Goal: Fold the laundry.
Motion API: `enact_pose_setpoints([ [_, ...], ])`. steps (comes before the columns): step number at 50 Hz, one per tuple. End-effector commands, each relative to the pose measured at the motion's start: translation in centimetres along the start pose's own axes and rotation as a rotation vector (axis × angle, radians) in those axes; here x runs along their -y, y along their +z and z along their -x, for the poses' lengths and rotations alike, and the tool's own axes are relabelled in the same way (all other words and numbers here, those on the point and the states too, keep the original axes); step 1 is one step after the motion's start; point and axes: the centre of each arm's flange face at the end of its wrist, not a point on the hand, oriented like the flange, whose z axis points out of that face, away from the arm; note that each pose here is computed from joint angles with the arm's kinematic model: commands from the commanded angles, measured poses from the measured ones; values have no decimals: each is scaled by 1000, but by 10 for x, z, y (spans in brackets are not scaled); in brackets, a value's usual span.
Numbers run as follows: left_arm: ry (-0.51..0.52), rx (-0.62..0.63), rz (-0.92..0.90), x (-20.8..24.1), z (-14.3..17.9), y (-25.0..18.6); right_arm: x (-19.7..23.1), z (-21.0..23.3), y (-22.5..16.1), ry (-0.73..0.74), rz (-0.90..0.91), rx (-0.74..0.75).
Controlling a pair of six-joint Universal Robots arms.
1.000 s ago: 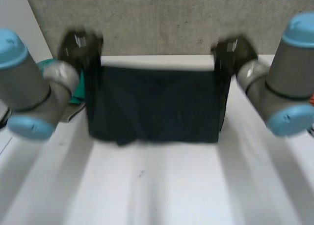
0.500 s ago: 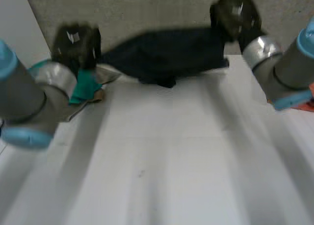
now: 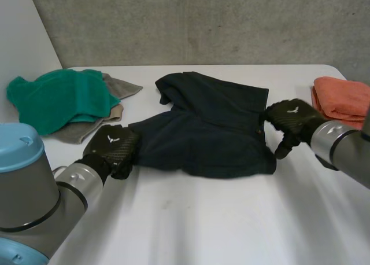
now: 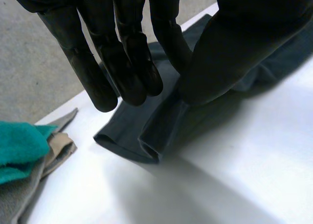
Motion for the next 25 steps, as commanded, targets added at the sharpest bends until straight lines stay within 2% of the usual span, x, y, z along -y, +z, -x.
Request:
enact_pose_setpoints([
  [1,2,17,-34,10,5,11,8,-1,-37,232,82,-78],
  [5,2,19,-41,13,8,20,-2,11,-51,261,146,-93],
  [11,-4,19,-58,22,10,26,-15,46,-46,203,94,-60],
  [19,-13,12,-68,32,9,30,-38,76,-7,154,17,-139],
  [25,-15,21,-64,34,12,31,-53,80,21,118,44,-207],
])
